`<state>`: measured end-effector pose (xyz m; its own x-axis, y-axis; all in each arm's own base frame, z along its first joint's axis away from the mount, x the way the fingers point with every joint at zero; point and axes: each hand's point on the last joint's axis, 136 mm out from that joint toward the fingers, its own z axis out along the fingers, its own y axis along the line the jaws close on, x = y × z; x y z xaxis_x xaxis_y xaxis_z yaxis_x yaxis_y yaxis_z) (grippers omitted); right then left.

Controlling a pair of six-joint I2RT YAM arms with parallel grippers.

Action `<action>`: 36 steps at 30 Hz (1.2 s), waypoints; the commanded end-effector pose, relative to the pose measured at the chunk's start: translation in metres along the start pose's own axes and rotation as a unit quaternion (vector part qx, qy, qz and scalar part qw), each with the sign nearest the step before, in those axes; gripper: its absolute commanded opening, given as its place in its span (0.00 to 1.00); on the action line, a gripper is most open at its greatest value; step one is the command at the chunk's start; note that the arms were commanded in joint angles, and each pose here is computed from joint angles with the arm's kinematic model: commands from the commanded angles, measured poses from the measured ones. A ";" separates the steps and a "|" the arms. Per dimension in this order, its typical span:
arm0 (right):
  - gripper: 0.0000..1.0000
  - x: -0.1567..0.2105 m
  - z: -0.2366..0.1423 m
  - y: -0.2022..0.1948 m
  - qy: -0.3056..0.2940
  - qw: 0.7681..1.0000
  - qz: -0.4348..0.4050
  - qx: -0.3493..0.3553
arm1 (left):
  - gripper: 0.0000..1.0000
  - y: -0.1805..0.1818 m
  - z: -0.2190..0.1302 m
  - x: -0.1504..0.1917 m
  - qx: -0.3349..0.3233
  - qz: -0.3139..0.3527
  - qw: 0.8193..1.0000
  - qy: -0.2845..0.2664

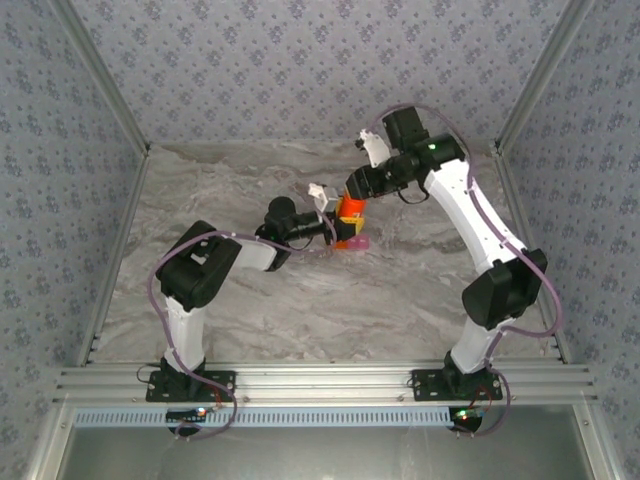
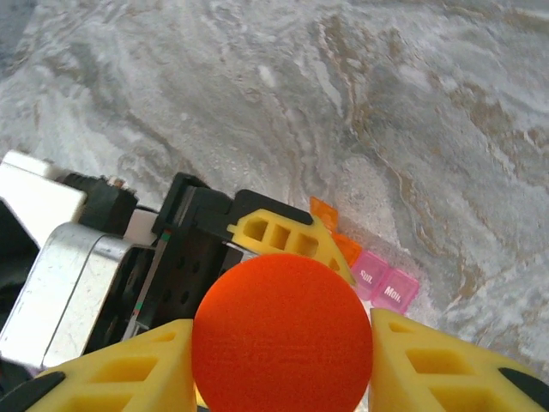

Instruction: Sort the pills into containers

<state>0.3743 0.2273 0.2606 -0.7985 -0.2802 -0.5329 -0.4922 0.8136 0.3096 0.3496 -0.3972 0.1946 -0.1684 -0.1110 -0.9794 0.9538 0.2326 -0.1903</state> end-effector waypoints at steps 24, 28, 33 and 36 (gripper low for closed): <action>0.62 -0.025 -0.028 -0.007 -0.089 0.982 0.169 -0.002 | 0.00 0.000 0.004 -0.040 -0.012 0.047 0.997 -0.059; 0.77 -0.035 -0.053 -0.016 -0.110 0.981 0.160 -0.006 | 0.00 0.000 0.005 -0.040 -0.010 0.047 0.997 -0.058; 0.84 -0.046 -0.066 -0.024 -0.134 0.984 0.114 -0.031 | 0.00 -0.003 0.007 -0.039 0.002 0.042 0.997 -0.057; 0.85 -0.046 -0.066 -0.014 -0.132 0.988 0.041 -0.072 | 0.00 -0.006 0.007 -0.039 0.010 0.041 0.998 -0.055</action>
<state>0.4087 0.1813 0.3122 -0.7954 0.0713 -0.6019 -0.2933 0.8238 0.4851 0.3613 -0.3956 0.2052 -0.1266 -0.1437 -0.9815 0.9462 0.2797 -0.1630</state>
